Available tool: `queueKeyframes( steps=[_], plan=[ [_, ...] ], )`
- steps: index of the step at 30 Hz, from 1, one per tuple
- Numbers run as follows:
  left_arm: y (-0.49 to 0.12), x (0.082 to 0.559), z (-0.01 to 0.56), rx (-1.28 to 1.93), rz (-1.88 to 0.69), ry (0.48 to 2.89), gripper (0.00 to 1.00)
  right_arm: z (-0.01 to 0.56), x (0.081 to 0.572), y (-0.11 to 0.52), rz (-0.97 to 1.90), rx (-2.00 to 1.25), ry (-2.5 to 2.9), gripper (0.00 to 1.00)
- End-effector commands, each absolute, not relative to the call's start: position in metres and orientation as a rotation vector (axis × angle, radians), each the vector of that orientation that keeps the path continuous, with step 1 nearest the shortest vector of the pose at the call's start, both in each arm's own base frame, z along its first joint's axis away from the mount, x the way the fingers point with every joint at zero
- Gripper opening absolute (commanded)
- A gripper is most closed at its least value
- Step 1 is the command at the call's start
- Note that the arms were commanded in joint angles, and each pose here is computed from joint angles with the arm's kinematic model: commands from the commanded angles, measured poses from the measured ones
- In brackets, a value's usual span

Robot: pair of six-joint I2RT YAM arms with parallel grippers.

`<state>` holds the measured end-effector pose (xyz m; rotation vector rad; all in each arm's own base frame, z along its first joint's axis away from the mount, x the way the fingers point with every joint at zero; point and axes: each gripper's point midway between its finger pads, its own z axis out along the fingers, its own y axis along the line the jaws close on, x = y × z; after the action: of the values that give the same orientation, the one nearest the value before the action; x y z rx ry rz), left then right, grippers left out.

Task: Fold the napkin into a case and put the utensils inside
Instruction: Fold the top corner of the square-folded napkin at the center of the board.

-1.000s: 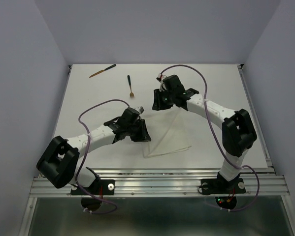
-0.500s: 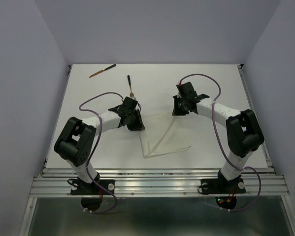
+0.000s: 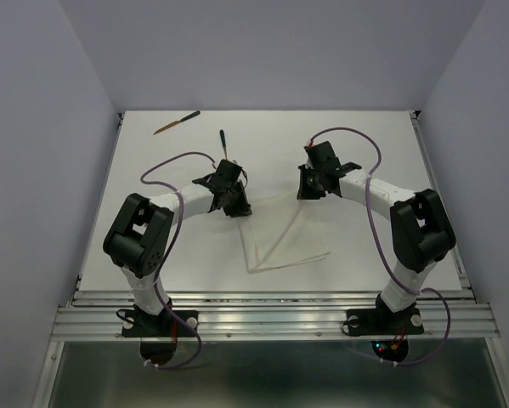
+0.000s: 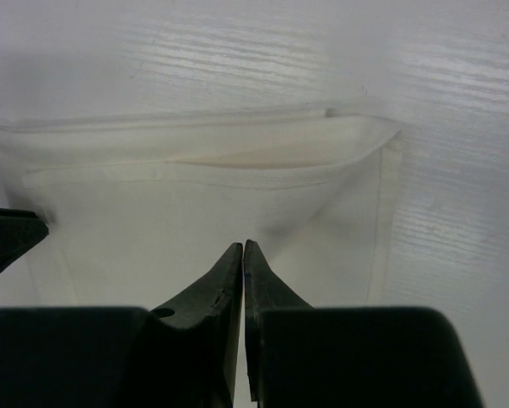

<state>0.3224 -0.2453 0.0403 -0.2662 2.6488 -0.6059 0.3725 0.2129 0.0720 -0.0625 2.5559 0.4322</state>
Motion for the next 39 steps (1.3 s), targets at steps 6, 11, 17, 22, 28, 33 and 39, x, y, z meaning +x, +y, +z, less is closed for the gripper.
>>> queueKeyframes(
  steps=[6, 11, 17, 22, 28, 33, 39],
  plan=[
    [-0.244, 0.342, 0.043, -0.301, -0.545, 2.627, 0.32, 0.093, 0.38, 0.222, 0.478, -0.063, 2.48, 0.09],
    [-0.242, 0.343, 0.046, -0.304, -0.526, 2.618, 0.35, 0.093, 0.38, 0.222, 0.479, -0.063, 2.48, 0.09],
    [-0.237, 0.345, 0.041, -0.318, -0.485, 2.624, 0.38, 0.092, 0.38, 0.224, 0.492, -0.071, 2.485, 0.09],
    [-0.237, 0.345, 0.037, -0.319, -0.466, 2.632, 0.38, 0.092, 0.379, 0.224, 0.493, -0.073, 2.485, 0.09],
    [-0.24, 0.347, 0.039, -0.308, -0.445, 2.625, 0.38, 0.091, 0.378, 0.225, 0.498, -0.074, 2.49, 0.09],
    [-0.246, 0.351, 0.035, -0.295, -0.455, 2.632, 0.35, 0.093, 0.378, 0.224, 0.495, -0.074, 2.486, 0.09],
    [-0.25, 0.355, 0.04, -0.278, -0.471, 2.624, 0.14, 0.09, 0.378, 0.22, 0.467, -0.064, 2.487, 0.09]
  ],
)
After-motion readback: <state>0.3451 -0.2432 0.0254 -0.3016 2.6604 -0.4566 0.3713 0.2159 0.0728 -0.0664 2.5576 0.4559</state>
